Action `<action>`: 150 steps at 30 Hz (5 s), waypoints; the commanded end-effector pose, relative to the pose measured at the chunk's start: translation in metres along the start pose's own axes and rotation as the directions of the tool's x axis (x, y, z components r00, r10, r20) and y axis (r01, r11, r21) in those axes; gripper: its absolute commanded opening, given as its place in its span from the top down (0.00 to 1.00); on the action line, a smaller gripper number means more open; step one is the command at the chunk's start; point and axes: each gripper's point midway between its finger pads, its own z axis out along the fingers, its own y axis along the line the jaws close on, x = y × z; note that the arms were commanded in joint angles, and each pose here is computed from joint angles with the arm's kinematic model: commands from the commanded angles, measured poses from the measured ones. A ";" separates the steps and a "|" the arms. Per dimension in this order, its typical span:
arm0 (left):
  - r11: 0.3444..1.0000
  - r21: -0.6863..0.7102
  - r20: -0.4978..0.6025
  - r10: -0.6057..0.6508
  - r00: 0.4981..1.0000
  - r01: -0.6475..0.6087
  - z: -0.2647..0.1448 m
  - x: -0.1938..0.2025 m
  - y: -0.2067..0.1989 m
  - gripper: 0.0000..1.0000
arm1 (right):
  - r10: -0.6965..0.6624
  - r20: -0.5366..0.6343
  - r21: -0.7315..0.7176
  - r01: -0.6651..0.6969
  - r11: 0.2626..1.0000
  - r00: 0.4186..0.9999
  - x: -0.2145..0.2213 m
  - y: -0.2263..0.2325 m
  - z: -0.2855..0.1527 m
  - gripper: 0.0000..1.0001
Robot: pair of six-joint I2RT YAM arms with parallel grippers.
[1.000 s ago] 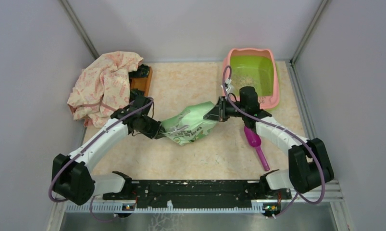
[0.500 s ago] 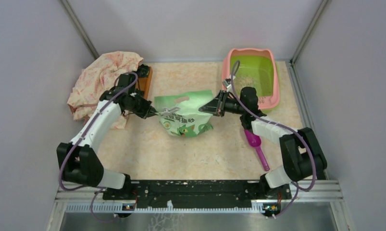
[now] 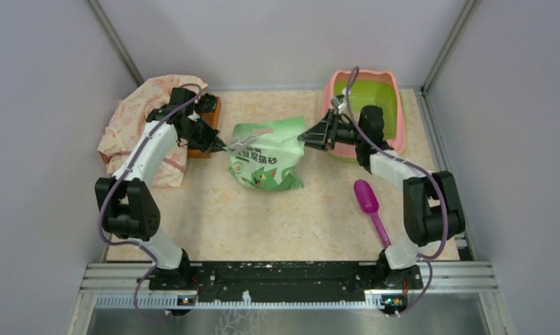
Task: Fill the litter box with clean litter
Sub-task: Adjust the cat litter bag at the center of the board.
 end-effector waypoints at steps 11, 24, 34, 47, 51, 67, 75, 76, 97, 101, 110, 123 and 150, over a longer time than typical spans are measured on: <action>0.989 0.088 0.045 0.119 0.992 -0.123 -0.007 -0.032 -0.027 1.00 | -0.938 -0.149 0.158 0.944 0.291 0.314 0.000 0.090 0.010 0.29; 0.986 0.086 0.015 0.145 0.989 -0.146 -0.004 -0.022 -0.017 1.00 | -0.971 -0.186 -0.198 0.962 0.186 0.149 0.014 0.073 0.052 0.25; 0.983 0.091 0.015 0.159 0.987 -0.160 -0.006 -0.022 -0.019 1.00 | -0.977 -0.202 -0.278 0.952 0.127 0.071 0.015 0.050 0.102 0.24; 0.981 0.097 0.008 0.170 0.985 -0.170 -0.007 -0.024 -0.019 1.00 | -0.921 -0.387 -0.267 0.953 0.145 0.032 0.013 -0.018 0.124 0.24; 0.981 0.098 0.011 0.169 0.986 -0.169 -0.008 -0.026 -0.017 1.00 | -0.899 -0.436 -0.221 0.964 0.146 0.036 0.003 -0.032 0.115 0.25; 0.984 0.080 0.016 0.159 0.987 -0.160 -0.007 -0.035 -0.010 1.00 | -0.875 -0.459 -0.130 0.963 0.238 0.154 -0.010 -0.031 0.097 1.00; 0.968 0.087 0.092 0.227 0.969 -0.235 -0.031 -0.048 -0.018 0.77 | -0.908 -0.383 -0.096 0.970 0.223 0.171 -0.013 -0.002 0.094 1.00; 0.955 0.111 0.109 0.262 0.959 -0.274 -0.037 -0.047 -0.023 0.65 | -0.908 -0.381 -0.088 0.971 0.222 0.173 -0.014 -0.001 0.094 1.00; 0.572 0.346 0.456 0.591 0.666 -0.744 -0.109 -0.003 -0.109 0.01 | -0.913 -0.362 -0.135 0.959 0.248 0.185 -0.006 0.014 0.082 1.00; 0.302 0.267 0.674 0.620 0.401 -0.915 -0.151 0.008 -0.127 0.01 | -0.909 -0.352 -0.162 0.943 0.292 0.221 -0.002 0.014 0.076 1.00; -0.045 -0.011 0.813 0.582 -0.035 -0.999 -0.139 0.016 -0.109 0.01 | -0.908 -0.315 -0.204 0.914 0.350 0.277 -0.011 0.016 0.070 1.00; -0.293 0.303 0.786 0.616 0.063 -0.907 -0.097 -0.023 -0.098 0.09 | -0.887 -0.344 -0.252 0.880 0.404 0.309 -0.003 0.000 0.073 1.00; -0.354 0.541 0.678 0.720 0.147 -0.763 -0.029 0.033 -0.094 0.12 | -0.866 -0.372 -0.237 0.867 0.438 0.336 0.014 -0.018 0.062 1.00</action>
